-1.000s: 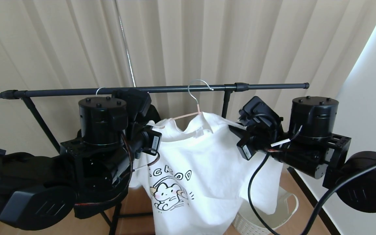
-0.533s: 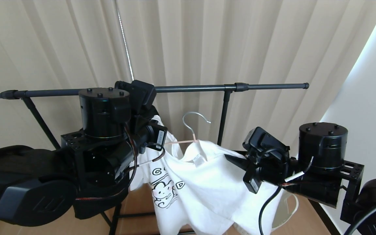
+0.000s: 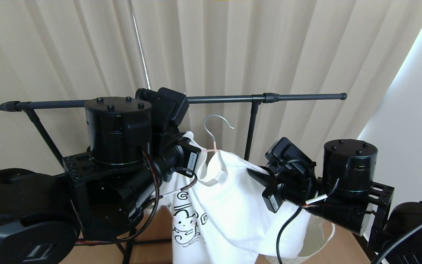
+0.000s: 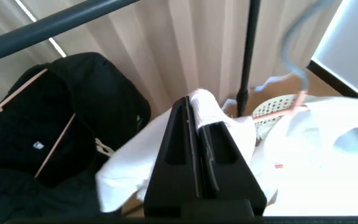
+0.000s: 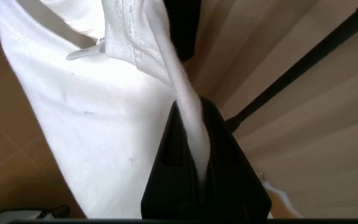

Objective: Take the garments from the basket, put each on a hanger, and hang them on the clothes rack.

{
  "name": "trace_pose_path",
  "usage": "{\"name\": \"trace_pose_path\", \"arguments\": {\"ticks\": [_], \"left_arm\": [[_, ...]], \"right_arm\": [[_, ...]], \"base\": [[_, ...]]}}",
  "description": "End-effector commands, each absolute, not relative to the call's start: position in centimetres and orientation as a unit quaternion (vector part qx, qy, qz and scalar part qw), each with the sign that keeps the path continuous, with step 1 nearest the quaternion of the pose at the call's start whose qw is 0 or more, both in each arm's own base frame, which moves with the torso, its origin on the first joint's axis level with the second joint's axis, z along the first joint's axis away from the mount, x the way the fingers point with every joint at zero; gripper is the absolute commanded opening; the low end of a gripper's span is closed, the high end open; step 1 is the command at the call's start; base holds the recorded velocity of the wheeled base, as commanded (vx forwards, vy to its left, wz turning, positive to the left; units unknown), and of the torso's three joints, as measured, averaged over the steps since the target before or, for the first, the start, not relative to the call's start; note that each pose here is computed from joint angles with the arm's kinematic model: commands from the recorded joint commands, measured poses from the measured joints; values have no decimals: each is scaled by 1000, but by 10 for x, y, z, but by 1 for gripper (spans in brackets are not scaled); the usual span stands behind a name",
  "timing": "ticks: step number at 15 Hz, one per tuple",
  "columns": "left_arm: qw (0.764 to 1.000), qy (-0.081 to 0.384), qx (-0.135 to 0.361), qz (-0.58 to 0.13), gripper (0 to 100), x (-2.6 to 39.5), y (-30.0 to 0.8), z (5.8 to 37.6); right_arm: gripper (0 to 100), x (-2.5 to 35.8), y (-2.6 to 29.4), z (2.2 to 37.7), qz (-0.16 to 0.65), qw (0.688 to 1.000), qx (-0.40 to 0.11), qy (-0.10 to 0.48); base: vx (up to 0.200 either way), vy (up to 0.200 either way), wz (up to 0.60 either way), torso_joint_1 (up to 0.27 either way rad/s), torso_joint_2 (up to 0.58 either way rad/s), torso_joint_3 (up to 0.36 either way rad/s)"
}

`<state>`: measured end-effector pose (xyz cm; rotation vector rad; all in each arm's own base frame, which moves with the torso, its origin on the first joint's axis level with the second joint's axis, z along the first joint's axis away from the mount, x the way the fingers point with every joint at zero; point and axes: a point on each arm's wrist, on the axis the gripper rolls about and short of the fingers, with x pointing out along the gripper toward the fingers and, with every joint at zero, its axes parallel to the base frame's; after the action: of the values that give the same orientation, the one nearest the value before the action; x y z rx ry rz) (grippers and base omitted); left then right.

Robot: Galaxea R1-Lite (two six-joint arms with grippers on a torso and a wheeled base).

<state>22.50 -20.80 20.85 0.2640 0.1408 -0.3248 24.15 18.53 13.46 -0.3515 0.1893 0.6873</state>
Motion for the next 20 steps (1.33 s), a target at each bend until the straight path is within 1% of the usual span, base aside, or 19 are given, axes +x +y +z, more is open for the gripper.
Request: {"name": "trace_pose_path", "arguments": {"ticks": [1,2,3,5,7,8,10,12,15,20], "left_arm": [[975,65,127,-170,0,221,-212,212],[975,62,123,-173,0,219,-214,213],[975,60,122,-178,0,217,-215,214],[975,58,118,-178,0,216,-215,216],[975,61,119,-178,0,214,-213,215],[974,66,123,-179,0,213,-212,211],[972,70,127,-184,0,209,-212,208],[971,75,130,-187,0,208,-211,204],[967,91,134,-198,0,207,-210,193],[962,95,137,-215,0,202,-212,190]], "right_arm": [[0,252,198,115,339,920,-167,102],[0,256,201,111,337,924,-152,99],[0,260,204,110,334,930,-126,89],[0,261,205,112,338,932,-100,80],[0,261,204,119,357,930,-72,61],[0,262,203,123,357,931,-51,52],[0,265,200,129,352,935,-32,35],[0,267,196,132,355,934,-28,29],[0,264,193,139,370,929,-6,23],[0,262,191,144,374,927,-3,16]], "base": [[0,0,0,0,0,0],[0,0,0,0,0,0],[0,0,0,0,0,0],[0,0,0,0,0,0],[0,0,0,0,0,0],[0,0,0,0,0,0],[0,0,0,0,0,0],[0,0,0,0,0,0],[0,0,0,0,0,0],[0,0,0,0,0,0]]}}
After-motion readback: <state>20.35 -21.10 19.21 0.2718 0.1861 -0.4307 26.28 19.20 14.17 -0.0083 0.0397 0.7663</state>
